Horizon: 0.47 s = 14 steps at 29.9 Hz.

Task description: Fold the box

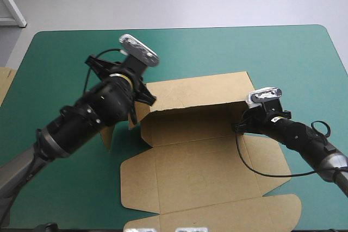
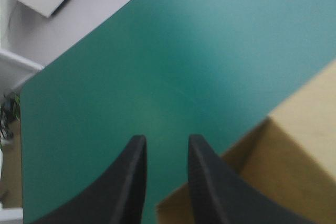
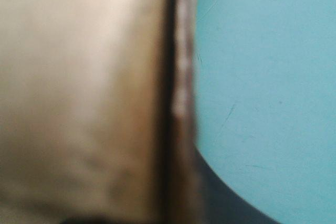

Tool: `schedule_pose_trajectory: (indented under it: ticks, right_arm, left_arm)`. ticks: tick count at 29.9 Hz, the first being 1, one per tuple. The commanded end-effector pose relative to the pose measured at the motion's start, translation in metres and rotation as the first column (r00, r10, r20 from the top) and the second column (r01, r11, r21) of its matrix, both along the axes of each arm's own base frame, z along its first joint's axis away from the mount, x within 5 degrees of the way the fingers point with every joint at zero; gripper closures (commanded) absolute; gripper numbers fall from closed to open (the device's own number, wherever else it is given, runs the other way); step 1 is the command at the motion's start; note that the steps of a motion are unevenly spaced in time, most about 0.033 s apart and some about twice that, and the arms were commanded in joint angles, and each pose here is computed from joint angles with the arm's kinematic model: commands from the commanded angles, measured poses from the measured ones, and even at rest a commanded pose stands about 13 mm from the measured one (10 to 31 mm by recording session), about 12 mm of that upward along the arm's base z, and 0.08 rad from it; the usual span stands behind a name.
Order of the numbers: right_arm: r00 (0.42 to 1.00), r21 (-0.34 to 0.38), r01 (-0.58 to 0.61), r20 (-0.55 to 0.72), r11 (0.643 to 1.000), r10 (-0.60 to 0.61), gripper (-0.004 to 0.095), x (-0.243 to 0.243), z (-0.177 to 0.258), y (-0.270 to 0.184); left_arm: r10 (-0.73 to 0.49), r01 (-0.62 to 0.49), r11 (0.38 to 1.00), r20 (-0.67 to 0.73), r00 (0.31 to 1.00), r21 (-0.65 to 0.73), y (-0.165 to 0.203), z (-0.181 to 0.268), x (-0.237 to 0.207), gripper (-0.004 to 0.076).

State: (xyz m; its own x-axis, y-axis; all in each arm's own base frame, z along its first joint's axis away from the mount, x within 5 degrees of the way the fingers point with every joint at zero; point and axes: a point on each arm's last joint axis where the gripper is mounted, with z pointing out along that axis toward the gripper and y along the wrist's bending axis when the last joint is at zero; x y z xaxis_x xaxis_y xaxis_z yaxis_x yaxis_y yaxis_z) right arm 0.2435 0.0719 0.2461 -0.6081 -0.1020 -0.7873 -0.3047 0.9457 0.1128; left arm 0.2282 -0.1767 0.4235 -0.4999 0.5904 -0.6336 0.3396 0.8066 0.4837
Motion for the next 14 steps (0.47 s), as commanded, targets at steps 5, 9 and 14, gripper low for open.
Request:
schedule_pose_trajectory:
  ticks: [5,9,14]
  right_arm:
    - [0.998,0.045,0.032,0.056,0.998,-0.034,0.0928,0.003,0.016,0.0]
    - [0.999,0.048,0.019,0.041,0.999,-0.021,0.0928,0.002,0.016,0.001]
    - [0.999,0.08,-0.046,0.02,0.996,0.044,0.0927,0.005,0.034,0.009]
  left_arm:
    - [0.227,-0.219,0.946,0.005,0.974,-0.24,0.095,0.024,0.036,0.052]
    - [0.36,-0.349,0.89,-0.015,0.933,-0.295,0.139,0.021,0.049,0.052]
    - [0.446,-0.446,0.836,-0.078,0.892,-0.321,0.173,0.015,0.05,0.052]
